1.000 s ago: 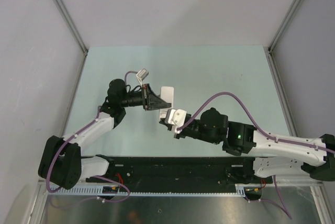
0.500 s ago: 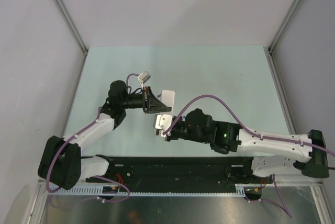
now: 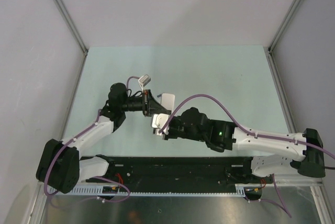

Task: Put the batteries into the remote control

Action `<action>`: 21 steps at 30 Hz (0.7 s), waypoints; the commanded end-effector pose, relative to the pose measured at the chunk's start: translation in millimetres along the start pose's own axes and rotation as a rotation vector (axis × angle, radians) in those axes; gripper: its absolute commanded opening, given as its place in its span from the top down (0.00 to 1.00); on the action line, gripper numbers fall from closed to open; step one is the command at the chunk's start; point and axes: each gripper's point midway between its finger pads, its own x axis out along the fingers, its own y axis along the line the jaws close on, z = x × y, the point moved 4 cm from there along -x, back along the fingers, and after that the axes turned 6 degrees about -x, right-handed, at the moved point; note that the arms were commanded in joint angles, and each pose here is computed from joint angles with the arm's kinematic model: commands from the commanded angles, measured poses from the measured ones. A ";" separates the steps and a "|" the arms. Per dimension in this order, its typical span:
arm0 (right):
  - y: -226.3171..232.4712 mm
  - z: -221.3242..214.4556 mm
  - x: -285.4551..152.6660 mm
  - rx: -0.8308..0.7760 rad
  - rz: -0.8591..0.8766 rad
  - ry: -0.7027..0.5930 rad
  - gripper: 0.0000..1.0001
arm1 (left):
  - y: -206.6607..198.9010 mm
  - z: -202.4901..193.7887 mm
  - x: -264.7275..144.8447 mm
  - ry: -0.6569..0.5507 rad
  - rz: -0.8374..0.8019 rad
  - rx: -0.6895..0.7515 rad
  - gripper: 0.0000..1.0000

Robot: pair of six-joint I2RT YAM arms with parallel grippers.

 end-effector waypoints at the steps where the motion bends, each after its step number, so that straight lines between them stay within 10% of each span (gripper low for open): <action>1: -12.9 14.9 -0.4 0.003 -0.025 -0.036 1.00 | -14.5 -4.8 -2.5 0.021 -0.037 0.058 1.00; 21: -13.5 -0.2 -3.5 0.015 -0.027 0.055 1.00 | -22.9 -1.6 -3.7 -0.008 -0.040 0.105 1.00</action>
